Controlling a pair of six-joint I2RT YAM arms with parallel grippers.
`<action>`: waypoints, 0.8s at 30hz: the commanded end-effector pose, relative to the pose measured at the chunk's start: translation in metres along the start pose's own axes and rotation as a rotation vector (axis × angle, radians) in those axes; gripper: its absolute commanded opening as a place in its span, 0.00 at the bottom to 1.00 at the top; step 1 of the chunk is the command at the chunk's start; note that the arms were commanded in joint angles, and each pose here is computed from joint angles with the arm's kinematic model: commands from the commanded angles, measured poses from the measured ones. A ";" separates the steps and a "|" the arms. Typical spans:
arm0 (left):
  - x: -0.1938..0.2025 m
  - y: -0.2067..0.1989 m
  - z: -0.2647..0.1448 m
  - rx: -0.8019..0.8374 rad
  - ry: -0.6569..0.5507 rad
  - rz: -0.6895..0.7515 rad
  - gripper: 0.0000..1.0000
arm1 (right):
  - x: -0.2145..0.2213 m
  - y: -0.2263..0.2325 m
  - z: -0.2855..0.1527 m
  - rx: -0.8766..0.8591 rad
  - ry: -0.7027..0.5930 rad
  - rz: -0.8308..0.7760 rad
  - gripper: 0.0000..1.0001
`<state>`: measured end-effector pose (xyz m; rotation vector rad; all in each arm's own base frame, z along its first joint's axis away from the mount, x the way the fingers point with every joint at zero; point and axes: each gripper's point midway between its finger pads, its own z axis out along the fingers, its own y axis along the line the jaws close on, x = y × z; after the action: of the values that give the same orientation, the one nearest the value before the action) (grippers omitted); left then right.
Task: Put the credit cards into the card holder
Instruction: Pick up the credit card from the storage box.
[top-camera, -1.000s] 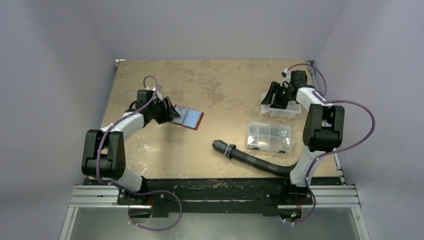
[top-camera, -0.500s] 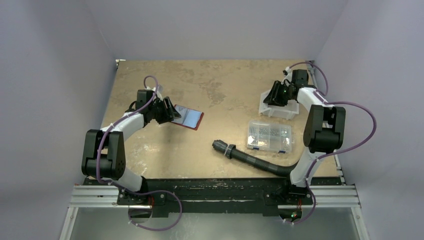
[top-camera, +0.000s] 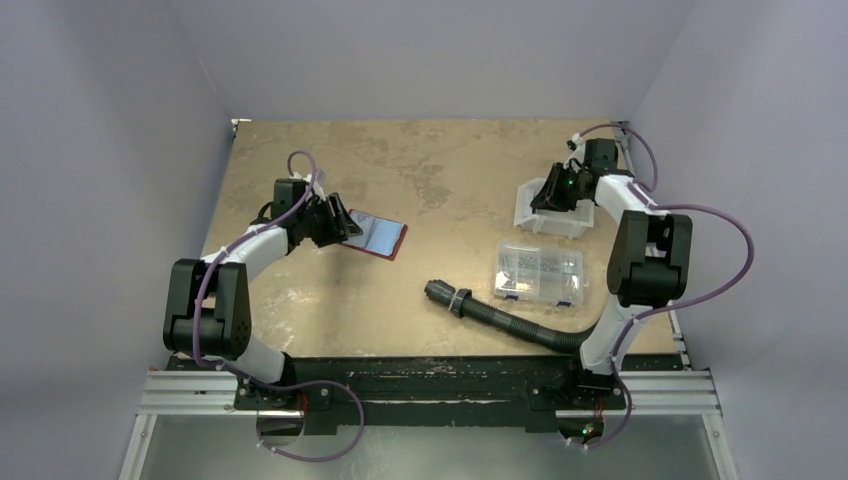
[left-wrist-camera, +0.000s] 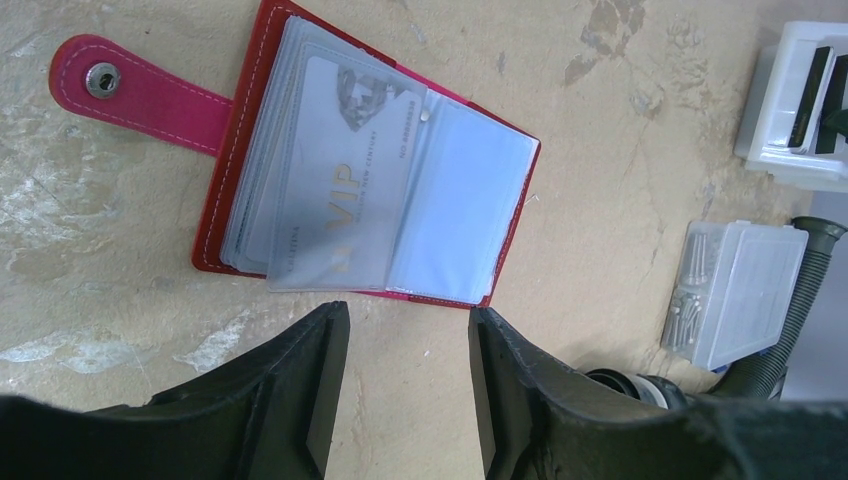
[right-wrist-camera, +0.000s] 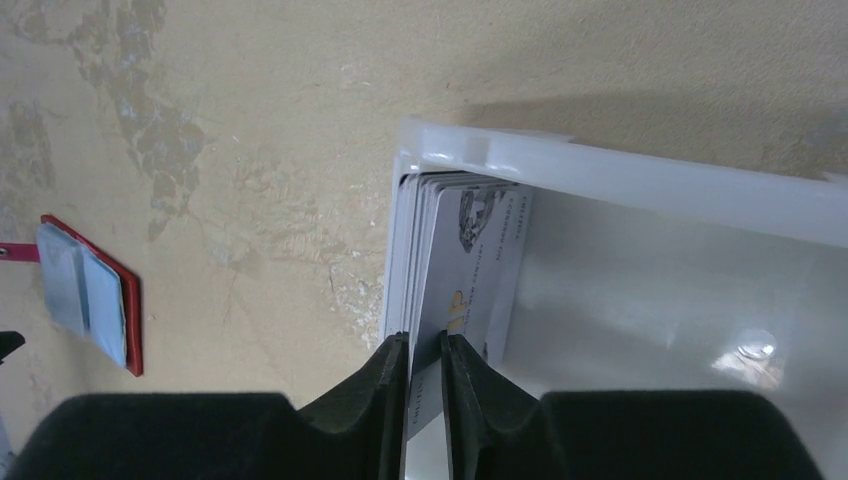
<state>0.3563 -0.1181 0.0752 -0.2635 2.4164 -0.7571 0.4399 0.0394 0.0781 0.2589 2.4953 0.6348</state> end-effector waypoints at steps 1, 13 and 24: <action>-0.006 -0.006 0.000 0.037 -0.023 0.031 0.51 | -0.017 0.011 -0.025 0.011 -0.069 -0.028 0.23; -0.007 -0.007 -0.001 0.035 -0.029 0.033 0.51 | -0.028 0.004 -0.045 0.104 -0.109 -0.040 0.04; -0.049 0.001 -0.011 -0.119 -0.092 0.063 0.52 | -0.062 0.080 -0.094 0.203 -0.322 -0.169 0.00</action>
<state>0.3627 -0.1065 0.0803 -0.2984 2.4355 -0.6609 0.4280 0.0119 0.1382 0.3014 2.4341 0.2955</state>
